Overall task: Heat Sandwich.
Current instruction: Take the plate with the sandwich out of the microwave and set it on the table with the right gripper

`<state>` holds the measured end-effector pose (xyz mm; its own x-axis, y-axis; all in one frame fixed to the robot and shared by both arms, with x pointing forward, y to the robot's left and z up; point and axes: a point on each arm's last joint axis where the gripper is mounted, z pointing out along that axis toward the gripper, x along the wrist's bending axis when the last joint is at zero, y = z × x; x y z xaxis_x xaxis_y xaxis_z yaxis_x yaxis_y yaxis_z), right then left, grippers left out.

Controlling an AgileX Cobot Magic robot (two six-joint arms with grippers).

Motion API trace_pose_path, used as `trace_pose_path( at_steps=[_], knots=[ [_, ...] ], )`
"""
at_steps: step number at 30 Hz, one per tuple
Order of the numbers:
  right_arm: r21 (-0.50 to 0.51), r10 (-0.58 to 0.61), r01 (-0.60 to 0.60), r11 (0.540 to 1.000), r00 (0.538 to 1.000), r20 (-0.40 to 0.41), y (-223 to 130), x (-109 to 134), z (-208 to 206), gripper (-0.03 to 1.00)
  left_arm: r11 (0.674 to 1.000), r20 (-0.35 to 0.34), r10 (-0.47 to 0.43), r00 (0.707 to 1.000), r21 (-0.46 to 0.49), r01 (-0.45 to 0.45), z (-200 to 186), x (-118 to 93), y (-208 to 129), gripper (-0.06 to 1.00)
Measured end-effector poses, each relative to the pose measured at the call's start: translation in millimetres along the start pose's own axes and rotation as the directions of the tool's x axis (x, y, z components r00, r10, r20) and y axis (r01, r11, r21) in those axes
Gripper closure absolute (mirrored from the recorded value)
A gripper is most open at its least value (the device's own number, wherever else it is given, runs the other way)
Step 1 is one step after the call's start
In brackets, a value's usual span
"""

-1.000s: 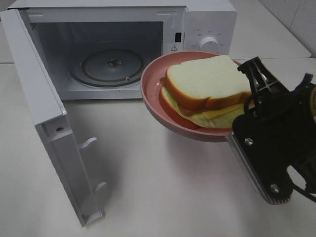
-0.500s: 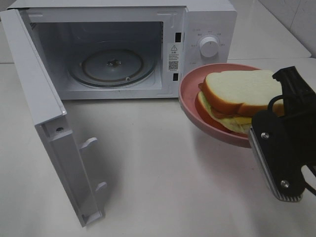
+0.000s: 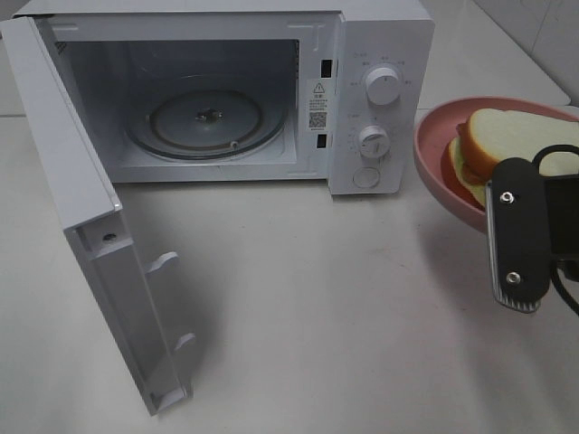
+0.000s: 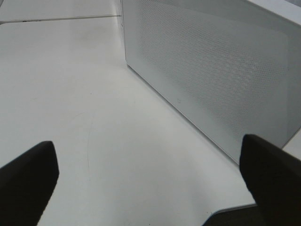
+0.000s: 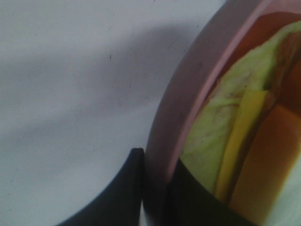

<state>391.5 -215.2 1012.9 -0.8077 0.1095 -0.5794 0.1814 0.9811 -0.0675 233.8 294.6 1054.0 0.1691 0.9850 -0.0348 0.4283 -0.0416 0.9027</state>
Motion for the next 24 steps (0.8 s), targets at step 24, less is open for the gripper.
trace_pose_path(
  at_steps=[24],
  knots=[
    [0.285,0.354,-0.344,0.894,0.935,0.017,-25,8,-4,0.87,1.0,0.0,0.0,1.0,0.0,0.0,0,0,0,-0.05]
  ],
)
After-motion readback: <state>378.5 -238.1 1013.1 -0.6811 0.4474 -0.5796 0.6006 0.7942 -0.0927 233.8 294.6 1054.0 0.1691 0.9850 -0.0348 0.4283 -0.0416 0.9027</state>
